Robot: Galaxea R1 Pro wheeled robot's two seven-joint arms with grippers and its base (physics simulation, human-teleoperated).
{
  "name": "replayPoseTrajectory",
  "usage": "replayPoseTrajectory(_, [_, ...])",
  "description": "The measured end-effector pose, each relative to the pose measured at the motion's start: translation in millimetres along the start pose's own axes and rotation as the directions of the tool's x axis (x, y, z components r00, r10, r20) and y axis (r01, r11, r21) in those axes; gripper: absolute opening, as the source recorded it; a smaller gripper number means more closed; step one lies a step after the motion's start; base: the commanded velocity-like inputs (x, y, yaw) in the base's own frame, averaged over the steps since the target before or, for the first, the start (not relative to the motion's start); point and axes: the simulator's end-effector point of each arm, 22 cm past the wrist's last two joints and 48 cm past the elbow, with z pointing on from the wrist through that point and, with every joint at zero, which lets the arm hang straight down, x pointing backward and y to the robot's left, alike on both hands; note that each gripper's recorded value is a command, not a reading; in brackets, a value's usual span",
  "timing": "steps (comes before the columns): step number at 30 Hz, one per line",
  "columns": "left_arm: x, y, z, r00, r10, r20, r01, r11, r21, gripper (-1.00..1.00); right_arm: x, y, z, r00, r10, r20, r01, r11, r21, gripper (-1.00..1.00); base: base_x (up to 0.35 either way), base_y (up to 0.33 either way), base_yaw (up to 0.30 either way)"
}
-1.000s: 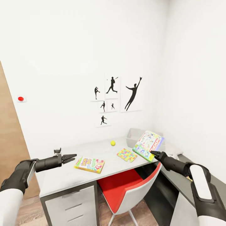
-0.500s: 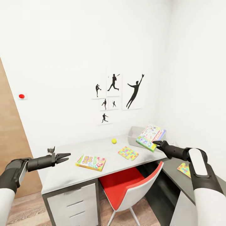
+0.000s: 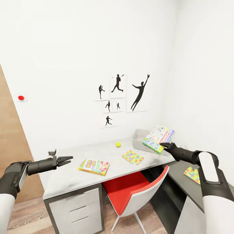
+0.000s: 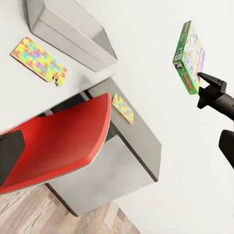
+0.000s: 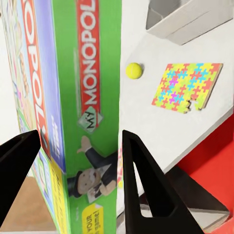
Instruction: Put all the toys in the child's room - the three board games (two on the bed and one on the table), the two jigsaw puzzles on the table, and the tennis ball on the table - inside the toy box on the table in the child's room.
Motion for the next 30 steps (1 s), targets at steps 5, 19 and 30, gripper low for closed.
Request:
replayPoseTrajectory(5, [-6,-5,-2.2,1.0,0.022,0.006,-0.022,1.0,0.001,1.0,2,-2,-1.4,1.0,-0.005,0.003,0.005,1.0,0.004,-1.0,0.0,0.0,-0.019])
replayPoseTrajectory(19, [-5,-2,-1.7,1.0,0.018,0.002,-0.018,1.0,-0.005,1.0,4,-7,0.8,1.0,0.0,-0.002,0.0,1.0,0.012,-1.0,0.169,-0.019,-0.23])
replayPoseTrajectory(30, [-4,-1,-0.8,1.0,0.017,0.001,-0.017,1.0,-0.005,1.0,7,-7,4.0,1.0,-0.002,-0.007,0.003,1.0,0.016,-1.0,0.324,-0.025,-0.062])
